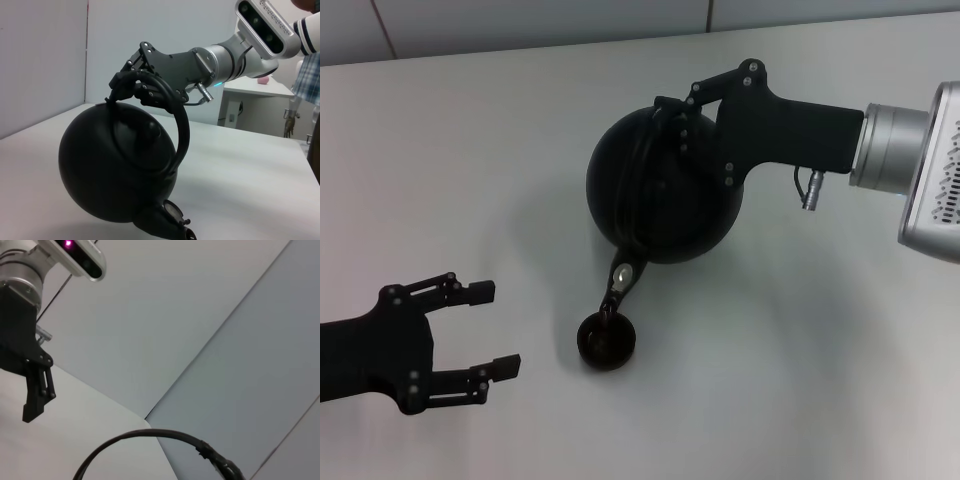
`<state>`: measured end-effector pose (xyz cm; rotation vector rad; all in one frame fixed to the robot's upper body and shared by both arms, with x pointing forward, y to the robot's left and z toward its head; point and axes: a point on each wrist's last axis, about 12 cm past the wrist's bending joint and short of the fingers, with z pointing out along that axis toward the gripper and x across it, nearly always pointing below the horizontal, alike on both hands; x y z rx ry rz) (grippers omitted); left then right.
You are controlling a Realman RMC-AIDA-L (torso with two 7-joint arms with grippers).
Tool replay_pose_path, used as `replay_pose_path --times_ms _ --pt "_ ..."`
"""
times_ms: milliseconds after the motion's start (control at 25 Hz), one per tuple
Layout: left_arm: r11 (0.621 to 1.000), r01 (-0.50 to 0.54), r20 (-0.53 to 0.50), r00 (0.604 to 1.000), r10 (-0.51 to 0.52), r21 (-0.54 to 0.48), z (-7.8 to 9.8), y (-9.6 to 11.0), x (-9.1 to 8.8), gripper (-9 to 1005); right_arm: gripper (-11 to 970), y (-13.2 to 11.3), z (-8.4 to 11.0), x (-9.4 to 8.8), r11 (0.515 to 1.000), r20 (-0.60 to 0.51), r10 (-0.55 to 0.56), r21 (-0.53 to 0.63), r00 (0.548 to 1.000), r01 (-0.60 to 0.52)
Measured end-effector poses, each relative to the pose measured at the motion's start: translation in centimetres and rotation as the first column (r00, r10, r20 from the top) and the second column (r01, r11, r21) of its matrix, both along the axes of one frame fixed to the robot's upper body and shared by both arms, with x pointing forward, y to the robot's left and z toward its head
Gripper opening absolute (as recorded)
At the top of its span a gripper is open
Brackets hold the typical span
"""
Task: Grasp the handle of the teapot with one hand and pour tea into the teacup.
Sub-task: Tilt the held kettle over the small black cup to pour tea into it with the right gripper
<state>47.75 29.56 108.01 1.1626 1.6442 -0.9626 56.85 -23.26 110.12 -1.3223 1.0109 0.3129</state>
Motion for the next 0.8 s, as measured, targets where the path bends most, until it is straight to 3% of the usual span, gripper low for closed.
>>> replay_pose_path --times_ms 800 --pt "1.000 -0.008 -0.008 1.000 0.008 0.001 -0.21 -0.08 0.03 842 88 0.19 -0.21 -0.22 1.000 -0.002 0.015 -0.012 1.000 -0.015"
